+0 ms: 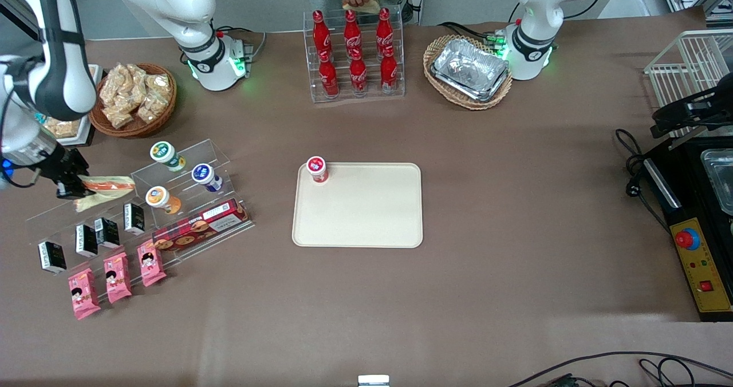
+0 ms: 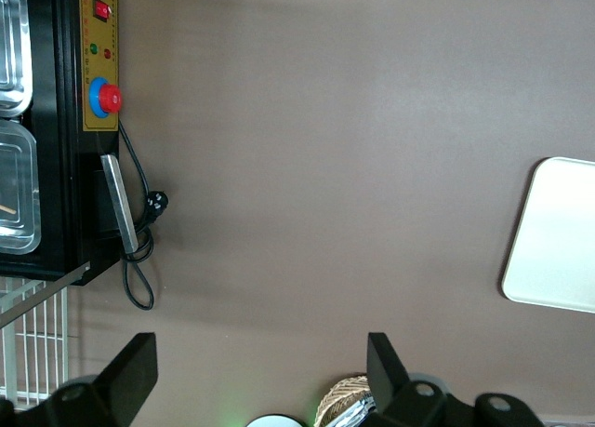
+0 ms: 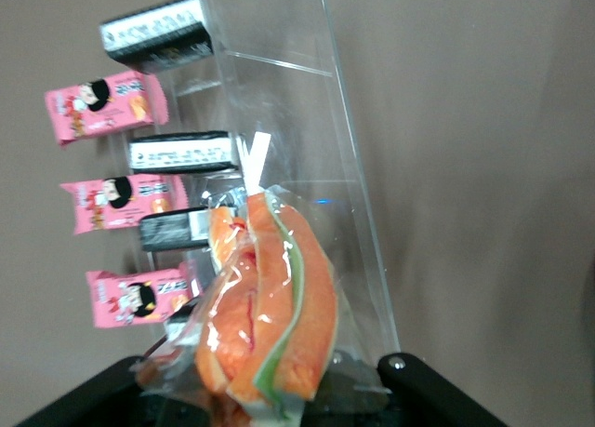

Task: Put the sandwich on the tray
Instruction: 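Close the right gripper on the sandwich wrapper and lift it, then carry the held sandwich with the right gripper over the cream tray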

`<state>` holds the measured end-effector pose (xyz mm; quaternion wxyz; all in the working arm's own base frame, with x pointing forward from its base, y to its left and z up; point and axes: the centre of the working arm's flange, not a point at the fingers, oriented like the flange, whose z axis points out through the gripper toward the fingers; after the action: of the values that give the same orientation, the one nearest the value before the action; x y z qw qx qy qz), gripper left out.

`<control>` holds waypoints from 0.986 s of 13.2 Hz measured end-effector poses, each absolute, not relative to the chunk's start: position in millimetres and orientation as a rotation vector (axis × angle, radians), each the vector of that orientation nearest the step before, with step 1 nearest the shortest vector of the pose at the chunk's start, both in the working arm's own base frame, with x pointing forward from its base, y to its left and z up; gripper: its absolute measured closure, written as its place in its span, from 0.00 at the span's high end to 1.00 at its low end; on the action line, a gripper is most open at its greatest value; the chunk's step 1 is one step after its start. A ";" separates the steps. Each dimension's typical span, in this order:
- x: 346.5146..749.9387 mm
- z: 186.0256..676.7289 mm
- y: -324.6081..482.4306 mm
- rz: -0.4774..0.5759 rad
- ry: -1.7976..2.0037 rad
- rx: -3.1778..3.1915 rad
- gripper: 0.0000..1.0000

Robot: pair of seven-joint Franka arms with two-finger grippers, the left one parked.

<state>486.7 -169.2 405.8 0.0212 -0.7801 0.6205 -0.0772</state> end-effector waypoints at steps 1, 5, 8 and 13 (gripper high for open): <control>487.8 425.5 -168.8 -0.221 1.930 -2.399 0.23; 506.0 519.6 -147.8 -0.147 1.890 -2.379 0.23; 520.9 564.6 -87.1 -0.097 1.936 -2.332 0.23; 527.2 594.1 61.4 -0.045 2.110 -2.144 0.23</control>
<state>527.2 61.4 594.1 0.0666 -0.7111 0.6998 -0.0151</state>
